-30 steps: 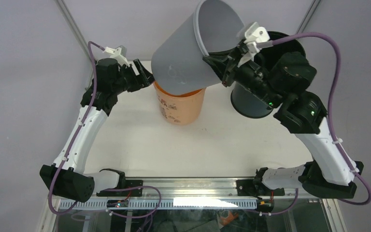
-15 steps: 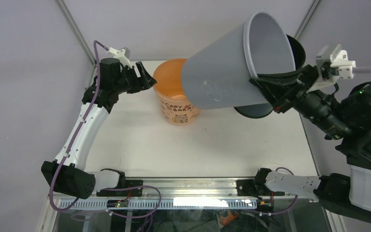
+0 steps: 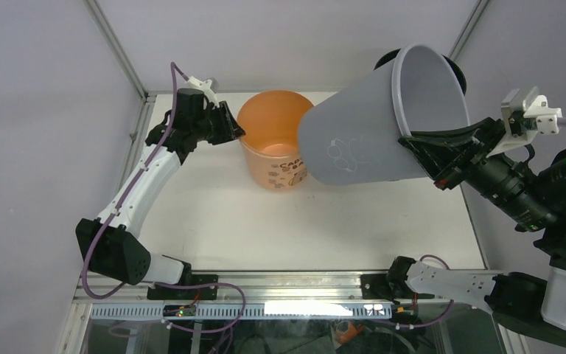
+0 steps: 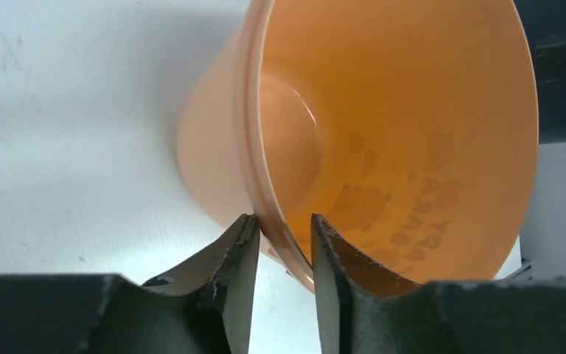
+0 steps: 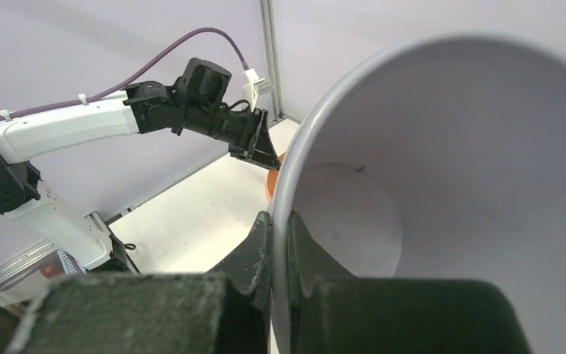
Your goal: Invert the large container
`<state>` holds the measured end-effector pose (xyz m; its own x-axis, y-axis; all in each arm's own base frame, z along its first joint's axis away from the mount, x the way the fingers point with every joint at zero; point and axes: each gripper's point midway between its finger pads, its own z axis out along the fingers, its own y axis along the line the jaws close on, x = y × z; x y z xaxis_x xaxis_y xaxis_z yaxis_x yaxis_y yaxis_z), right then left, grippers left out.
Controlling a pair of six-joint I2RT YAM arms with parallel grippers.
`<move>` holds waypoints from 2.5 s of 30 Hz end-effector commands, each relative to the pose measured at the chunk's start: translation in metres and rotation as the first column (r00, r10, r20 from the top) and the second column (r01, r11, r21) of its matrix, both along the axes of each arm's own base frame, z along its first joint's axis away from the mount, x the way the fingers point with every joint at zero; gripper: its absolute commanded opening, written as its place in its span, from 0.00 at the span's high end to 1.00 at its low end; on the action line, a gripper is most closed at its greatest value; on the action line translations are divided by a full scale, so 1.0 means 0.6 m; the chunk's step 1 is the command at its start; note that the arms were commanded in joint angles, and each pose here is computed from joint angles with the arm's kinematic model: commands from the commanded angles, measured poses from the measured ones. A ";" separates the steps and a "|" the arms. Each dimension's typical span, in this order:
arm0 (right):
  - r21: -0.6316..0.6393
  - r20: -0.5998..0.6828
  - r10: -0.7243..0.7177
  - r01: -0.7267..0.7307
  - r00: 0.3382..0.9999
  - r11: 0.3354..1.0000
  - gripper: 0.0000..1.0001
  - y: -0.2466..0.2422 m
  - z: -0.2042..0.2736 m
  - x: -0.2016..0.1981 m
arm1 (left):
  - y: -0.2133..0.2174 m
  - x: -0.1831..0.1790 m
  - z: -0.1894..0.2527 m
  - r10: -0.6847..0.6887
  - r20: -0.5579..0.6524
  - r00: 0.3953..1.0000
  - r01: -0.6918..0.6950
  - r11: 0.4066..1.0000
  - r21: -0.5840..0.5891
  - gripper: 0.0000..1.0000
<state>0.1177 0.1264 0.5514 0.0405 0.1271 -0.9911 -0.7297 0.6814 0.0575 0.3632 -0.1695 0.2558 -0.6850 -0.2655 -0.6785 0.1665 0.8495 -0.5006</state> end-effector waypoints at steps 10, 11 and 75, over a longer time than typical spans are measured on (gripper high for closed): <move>0.017 -0.026 0.029 -0.029 0.999 0.999 1.00 0.047 -0.010 0.021 | 0.019 0.059 0.082 0.191 0.121 0.974 -0.190 0.982 -0.014 1.00; 0.013 -0.033 0.038 -0.038 0.999 0.999 1.00 0.053 -0.013 0.022 | 0.027 0.064 0.088 0.221 0.130 0.967 -0.221 0.975 -0.011 1.00; 0.659 -0.567 0.715 -0.296 0.410 0.692 1.00 0.447 -0.312 0.237 | 0.394 0.071 0.279 0.684 0.327 0.652 -0.702 0.708 -0.081 0.01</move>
